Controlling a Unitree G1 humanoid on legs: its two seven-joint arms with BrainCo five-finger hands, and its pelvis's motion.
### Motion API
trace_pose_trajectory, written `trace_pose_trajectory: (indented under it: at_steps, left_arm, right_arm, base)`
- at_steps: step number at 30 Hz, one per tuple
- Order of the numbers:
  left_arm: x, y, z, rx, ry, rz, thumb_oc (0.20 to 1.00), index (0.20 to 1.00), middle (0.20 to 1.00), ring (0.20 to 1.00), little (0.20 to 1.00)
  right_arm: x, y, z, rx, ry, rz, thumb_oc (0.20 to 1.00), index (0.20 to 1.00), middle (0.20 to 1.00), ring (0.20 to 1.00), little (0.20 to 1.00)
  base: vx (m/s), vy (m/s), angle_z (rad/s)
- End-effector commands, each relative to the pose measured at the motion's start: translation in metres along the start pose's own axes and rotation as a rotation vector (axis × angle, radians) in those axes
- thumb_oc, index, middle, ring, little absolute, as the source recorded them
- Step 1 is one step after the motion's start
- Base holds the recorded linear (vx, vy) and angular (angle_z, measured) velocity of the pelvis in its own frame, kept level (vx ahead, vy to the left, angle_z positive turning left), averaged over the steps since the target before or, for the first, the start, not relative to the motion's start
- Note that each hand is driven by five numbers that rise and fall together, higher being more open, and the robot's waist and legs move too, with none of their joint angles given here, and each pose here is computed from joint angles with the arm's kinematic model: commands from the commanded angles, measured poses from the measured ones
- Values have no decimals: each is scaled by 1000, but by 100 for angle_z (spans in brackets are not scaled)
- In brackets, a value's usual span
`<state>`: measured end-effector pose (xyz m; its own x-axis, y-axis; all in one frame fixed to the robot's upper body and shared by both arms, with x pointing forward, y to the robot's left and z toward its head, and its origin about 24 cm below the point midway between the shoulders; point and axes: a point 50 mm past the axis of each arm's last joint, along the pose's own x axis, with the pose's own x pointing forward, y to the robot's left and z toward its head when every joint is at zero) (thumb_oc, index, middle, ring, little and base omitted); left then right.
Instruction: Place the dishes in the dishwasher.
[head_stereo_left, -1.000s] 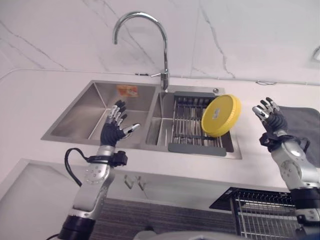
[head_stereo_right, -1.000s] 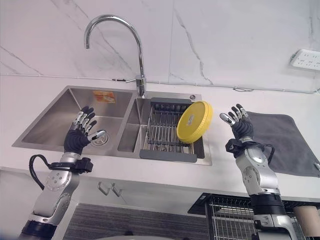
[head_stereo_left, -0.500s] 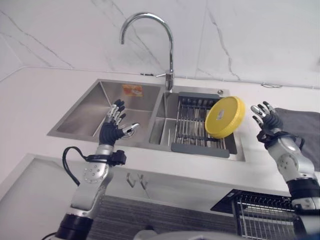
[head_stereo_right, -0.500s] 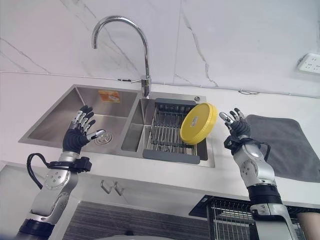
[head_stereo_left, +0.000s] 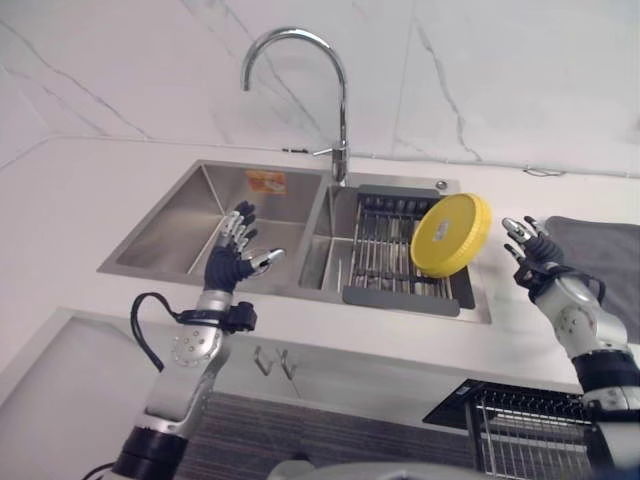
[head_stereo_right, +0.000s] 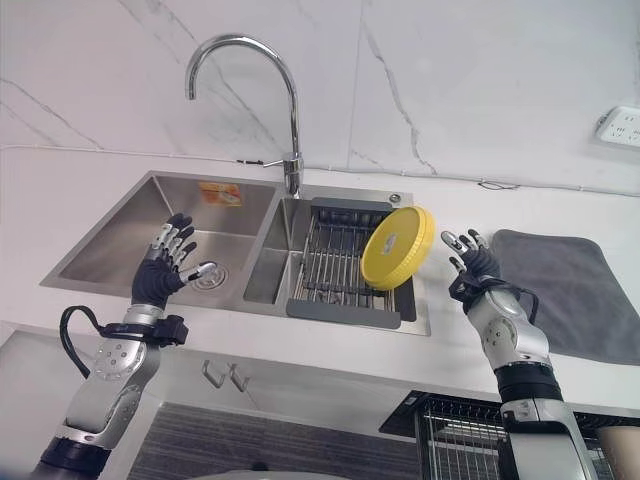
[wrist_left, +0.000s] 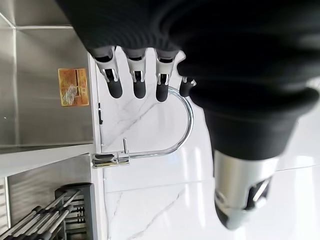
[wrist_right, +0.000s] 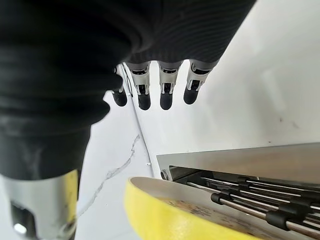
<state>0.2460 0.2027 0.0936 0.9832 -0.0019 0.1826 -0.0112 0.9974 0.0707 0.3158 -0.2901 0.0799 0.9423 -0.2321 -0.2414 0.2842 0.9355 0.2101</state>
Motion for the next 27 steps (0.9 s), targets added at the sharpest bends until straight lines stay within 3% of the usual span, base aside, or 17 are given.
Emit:
trace_pose_trajectory:
  at_steps: [1,27]
  left_arm:
    - [18,2,24,20,-125,-25,1000,1000,1000,1000,1000]
    - [18,2,22,13,-118,-30,1000,1000,1000,1000,1000]
  right_arm:
    - [8,17,52,8,-132,87,1000,1000,1000,1000,1000]
    - [18,30,59,32,-84,176,1000,1000,1000,1000,1000]
  base:
    - [-7,13,3]
    - [0,0,1]
